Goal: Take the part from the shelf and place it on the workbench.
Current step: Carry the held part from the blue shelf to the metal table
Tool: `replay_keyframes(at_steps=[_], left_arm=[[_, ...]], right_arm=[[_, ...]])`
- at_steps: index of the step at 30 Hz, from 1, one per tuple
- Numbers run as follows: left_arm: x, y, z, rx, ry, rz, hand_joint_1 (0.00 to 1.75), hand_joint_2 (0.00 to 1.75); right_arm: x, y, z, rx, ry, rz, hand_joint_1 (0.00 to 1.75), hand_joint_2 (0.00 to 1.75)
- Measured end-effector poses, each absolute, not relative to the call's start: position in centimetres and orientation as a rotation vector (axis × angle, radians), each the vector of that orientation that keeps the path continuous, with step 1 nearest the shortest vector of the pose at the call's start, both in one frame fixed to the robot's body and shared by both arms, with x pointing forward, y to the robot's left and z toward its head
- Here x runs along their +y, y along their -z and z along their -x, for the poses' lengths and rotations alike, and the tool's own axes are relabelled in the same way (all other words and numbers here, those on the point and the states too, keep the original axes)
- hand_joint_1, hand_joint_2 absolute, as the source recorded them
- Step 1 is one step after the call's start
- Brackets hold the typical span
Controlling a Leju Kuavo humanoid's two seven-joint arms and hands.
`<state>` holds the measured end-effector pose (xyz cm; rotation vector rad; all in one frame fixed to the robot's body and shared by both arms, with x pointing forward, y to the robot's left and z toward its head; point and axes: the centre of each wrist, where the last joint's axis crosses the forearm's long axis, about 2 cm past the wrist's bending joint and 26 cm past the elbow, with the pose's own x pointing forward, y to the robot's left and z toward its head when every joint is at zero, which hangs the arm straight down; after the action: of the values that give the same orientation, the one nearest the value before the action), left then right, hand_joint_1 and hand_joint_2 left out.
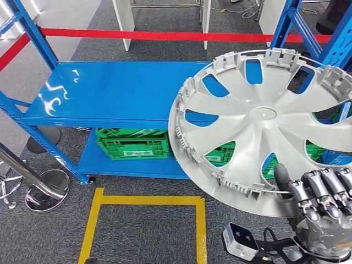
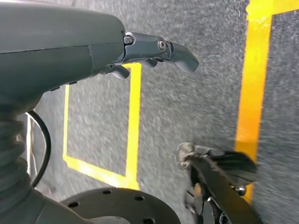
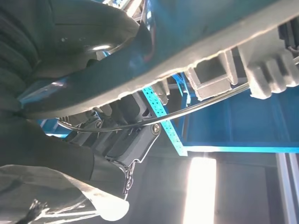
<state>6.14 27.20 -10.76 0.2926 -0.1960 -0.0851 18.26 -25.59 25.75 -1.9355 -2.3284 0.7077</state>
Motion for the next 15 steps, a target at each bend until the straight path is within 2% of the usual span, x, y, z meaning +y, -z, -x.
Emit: replay_keyframes(at_steps=[15], left_arm=[[26.9,10.7,-6.4,-0.212,0.175,-0.302,0.00,1.75]], right_arm=[[-27.0,-25.6,-16.9,-2.258,-0.736,1.993,1.75,1.75]])
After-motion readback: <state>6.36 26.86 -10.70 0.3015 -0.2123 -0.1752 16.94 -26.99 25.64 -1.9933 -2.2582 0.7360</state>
